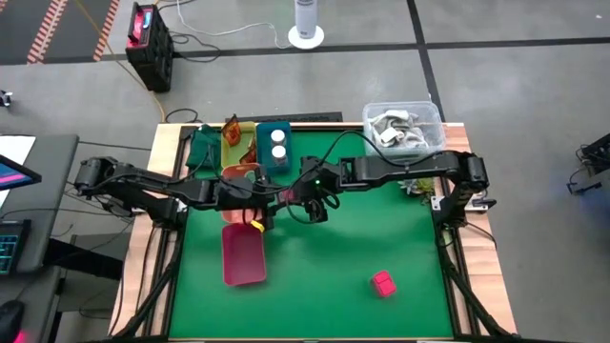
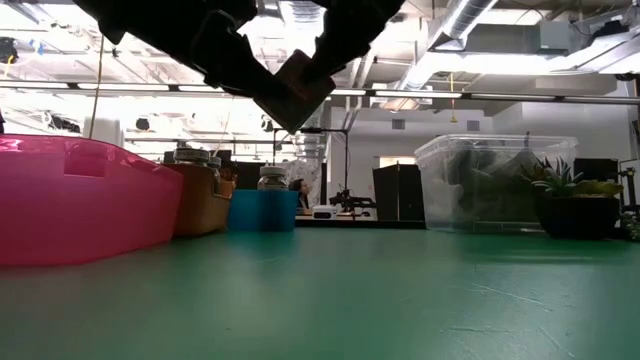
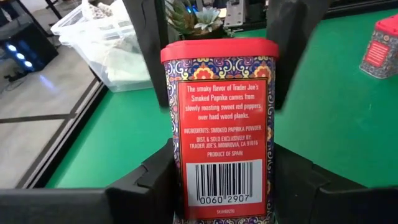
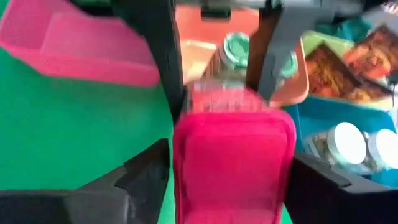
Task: Sort spices by type
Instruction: Put the top red seasoning can into the pink bin
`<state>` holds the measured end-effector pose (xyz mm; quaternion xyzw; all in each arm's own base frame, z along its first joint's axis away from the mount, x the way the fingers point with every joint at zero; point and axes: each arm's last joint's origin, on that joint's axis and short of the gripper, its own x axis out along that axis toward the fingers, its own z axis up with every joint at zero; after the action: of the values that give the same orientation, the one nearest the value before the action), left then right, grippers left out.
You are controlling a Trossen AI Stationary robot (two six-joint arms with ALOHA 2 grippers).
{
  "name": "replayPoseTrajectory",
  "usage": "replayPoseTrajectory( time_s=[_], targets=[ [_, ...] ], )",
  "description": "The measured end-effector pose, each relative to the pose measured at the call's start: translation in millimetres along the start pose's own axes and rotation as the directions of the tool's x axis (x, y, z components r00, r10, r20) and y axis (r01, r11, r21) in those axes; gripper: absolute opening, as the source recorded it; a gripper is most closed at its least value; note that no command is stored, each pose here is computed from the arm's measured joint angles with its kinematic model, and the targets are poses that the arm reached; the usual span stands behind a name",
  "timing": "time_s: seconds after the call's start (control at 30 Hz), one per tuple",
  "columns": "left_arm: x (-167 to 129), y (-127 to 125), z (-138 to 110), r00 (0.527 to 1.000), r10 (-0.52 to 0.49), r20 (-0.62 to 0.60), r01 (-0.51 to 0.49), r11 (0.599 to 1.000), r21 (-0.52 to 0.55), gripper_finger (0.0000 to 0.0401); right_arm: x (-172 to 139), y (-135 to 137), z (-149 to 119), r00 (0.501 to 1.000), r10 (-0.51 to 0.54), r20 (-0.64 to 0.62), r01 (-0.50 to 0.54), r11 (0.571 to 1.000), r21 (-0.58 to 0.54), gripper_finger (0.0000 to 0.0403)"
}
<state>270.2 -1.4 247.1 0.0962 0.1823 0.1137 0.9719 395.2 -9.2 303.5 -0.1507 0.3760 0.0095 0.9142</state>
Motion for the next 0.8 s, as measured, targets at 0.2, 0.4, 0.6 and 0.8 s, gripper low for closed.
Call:
replayPoseTrajectory(
  time_s=[0.2, 0.4, 0.6, 0.8],
  targets=[
    [-10, 3, 0, 0.999, -0.004, -0.038, 0.004, 1.000, -0.021, 0.0188, -44, -10, 4, 0.999, -0.025, 0.047, 0.024, 0.999, 0.022, 0.0333],
    [-48, -2, 10, 0.997, -0.072, -0.015, 0.070, 0.992, -0.108, 0.0186, -89, -11, -4, 0.996, -0.071, 0.061, 0.063, 0.992, 0.113, 0.0332],
    [-80, -27, 3, 0.979, -0.193, 0.065, 0.201, 0.963, -0.177, 0.0193, -93, -2, -37, 0.988, -0.116, 0.102, 0.089, 0.968, 0.236, 0.0323],
    [-87, -48, -17, 0.974, -0.171, 0.146, 0.198, 0.960, -0.200, 0.0190, -58, 32, -56, 0.948, -0.058, 0.313, -0.032, 0.961, 0.275, 0.0322]
  ],
)
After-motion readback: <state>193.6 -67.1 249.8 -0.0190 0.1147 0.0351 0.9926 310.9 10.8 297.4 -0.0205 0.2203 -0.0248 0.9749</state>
